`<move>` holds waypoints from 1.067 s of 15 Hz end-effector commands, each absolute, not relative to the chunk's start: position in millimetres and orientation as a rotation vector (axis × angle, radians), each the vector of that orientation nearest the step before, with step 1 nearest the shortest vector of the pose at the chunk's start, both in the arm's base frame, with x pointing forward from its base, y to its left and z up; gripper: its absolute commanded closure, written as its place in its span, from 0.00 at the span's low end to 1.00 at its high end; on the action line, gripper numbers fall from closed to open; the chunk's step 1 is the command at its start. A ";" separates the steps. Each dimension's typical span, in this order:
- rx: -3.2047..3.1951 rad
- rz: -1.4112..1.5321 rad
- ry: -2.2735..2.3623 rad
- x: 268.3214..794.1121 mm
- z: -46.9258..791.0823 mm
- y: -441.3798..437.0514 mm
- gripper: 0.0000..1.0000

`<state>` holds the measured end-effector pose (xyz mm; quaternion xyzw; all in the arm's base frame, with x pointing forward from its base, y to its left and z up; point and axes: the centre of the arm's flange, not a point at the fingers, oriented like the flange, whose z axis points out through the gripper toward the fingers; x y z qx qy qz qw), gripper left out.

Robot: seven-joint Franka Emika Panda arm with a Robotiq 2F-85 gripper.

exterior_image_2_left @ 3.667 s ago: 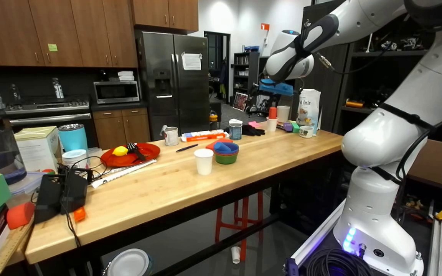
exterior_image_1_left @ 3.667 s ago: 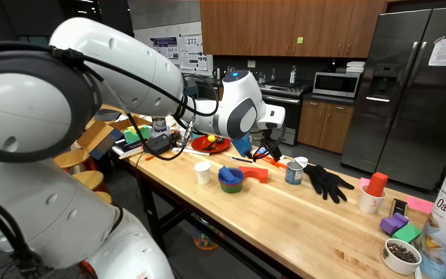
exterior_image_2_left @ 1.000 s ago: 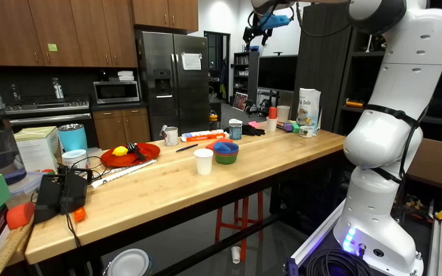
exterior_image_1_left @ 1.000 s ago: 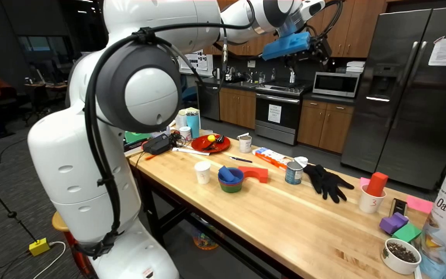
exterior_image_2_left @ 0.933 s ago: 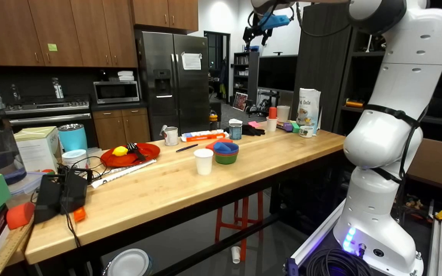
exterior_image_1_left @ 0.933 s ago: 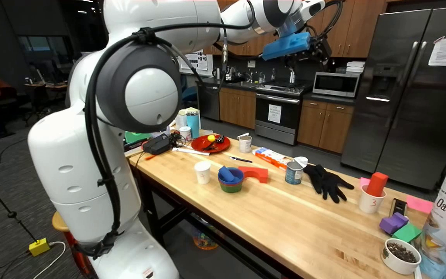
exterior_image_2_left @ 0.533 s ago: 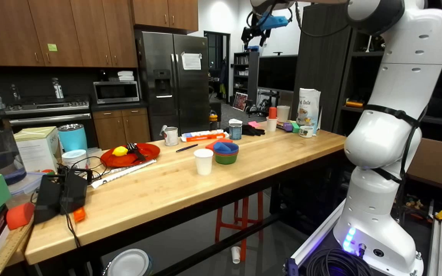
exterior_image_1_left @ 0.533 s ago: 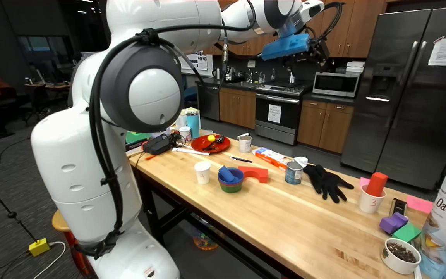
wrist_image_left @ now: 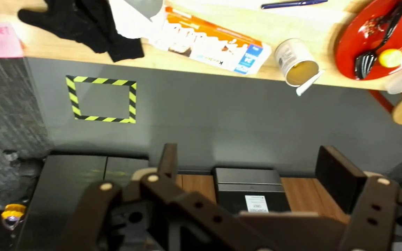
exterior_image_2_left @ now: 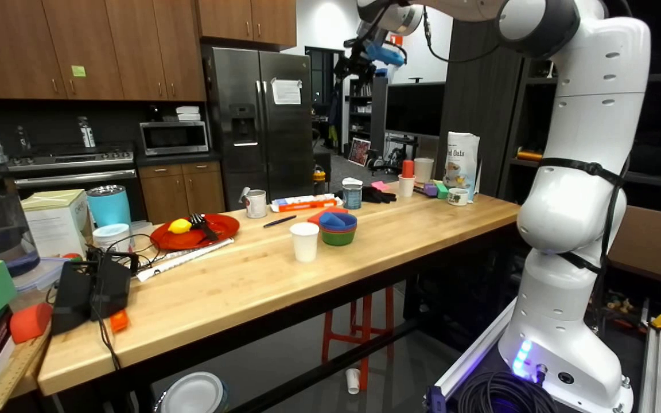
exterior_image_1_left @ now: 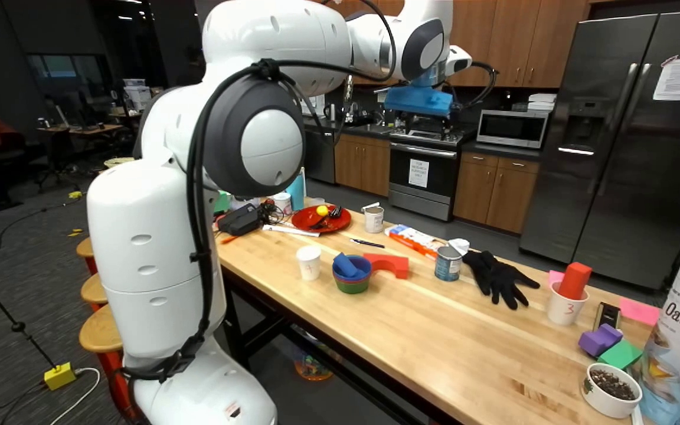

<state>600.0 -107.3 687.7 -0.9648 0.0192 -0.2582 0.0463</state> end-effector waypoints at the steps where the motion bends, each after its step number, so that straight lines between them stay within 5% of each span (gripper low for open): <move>1: -2.889 -0.699 0.008 611.3 670.7 -99.6 0.00; 16: -2.826 -0.319 -0.091 659.3 579.2 -59.2 0.00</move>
